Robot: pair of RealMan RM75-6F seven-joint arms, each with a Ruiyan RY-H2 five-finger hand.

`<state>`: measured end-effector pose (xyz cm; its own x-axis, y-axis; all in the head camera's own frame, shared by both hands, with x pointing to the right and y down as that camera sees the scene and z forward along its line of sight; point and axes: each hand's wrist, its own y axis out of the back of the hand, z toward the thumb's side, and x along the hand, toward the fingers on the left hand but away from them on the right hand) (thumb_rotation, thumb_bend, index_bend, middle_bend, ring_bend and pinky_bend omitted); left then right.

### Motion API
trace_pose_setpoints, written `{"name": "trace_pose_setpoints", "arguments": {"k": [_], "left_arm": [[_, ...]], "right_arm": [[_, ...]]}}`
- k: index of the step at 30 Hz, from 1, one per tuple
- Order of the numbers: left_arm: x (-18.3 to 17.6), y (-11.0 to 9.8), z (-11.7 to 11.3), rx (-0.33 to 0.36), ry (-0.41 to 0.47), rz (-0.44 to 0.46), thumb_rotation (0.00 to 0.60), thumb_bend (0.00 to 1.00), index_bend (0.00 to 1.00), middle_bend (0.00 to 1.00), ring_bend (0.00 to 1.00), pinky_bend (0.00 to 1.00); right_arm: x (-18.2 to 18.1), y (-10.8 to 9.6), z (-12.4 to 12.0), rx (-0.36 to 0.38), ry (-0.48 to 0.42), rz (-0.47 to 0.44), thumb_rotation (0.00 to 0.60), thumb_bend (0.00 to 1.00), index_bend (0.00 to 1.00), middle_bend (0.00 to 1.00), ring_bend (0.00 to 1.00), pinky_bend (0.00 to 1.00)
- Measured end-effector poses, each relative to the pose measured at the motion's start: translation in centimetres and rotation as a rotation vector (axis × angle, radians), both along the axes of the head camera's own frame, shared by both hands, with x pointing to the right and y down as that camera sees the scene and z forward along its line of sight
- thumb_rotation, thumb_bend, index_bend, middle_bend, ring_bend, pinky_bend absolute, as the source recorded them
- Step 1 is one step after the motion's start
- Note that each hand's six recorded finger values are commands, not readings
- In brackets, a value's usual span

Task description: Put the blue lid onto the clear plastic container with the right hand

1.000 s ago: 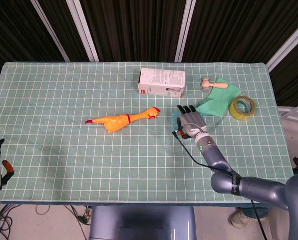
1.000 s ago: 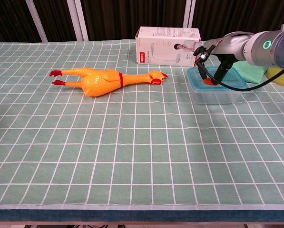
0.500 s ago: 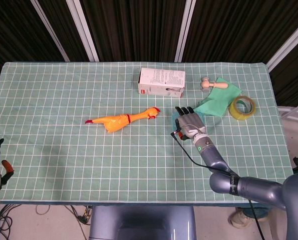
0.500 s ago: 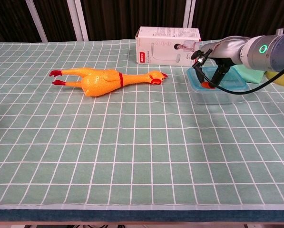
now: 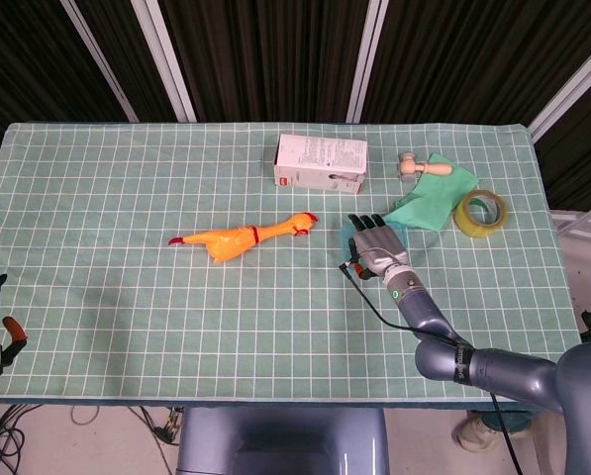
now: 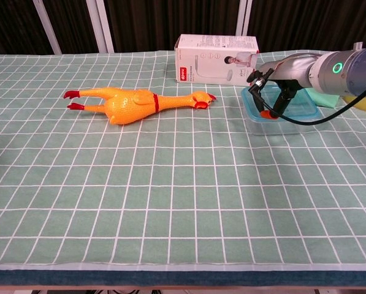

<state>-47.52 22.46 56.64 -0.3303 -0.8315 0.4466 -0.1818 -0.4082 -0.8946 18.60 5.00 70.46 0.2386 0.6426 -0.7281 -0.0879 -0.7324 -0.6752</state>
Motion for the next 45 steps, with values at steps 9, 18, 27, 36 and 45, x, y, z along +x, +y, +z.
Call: {"name": "trace_pose_setpoints", "arguments": {"k": [9, 18, 27, 36, 45], "left_arm": [[0.0, 0.0, 0.0, 0.002, 0.000, -0.001, 0.600, 0.77, 0.09, 0.00, 0.00, 0.00], [0.0, 0.0, 0.0, 0.002, -0.001, 0.000, 0.600, 0.77, 0.09, 0.00, 0.00, 0.00], [0.0, 0.1, 0.1, -0.003, -0.003, -0.001, 0.600, 0.77, 0.09, 0.00, 0.00, 0.00], [0.0, 0.0, 0.1, -0.003, -0.003, -0.002, 0.600, 0.77, 0.09, 0.00, 0.00, 0.00], [-0.1, 0.0, 0.1, -0.002, -0.003, -0.003, 0.600, 0.77, 0.09, 0.00, 0.00, 0.00]], "right_arm": [[0.1, -0.3, 0.0, 0.003, -0.009, 0.017, 0.600, 0.46, 0.61, 0.00, 0.00, 0.00], [1.3, -2.3, -1.7, 0.055, -0.025, 0.073, 0.600, 0.46, 0.61, 0.00, 0.00, 0.00], [4.5, -2.2, -1.7, 0.022, 0.041, 0.097, 0.600, 0.46, 0.61, 0.00, 0.00, 0.00], [5.0, -1.8, -1.3, 0.002, 0.066, 0.080, 0.600, 0.46, 0.61, 0.00, 0.00, 0.00], [5.5, -1.4, -1.2, -0.017, 0.091, 0.066, 0.600, 0.46, 0.61, 0.00, 0.00, 0.00]]}}
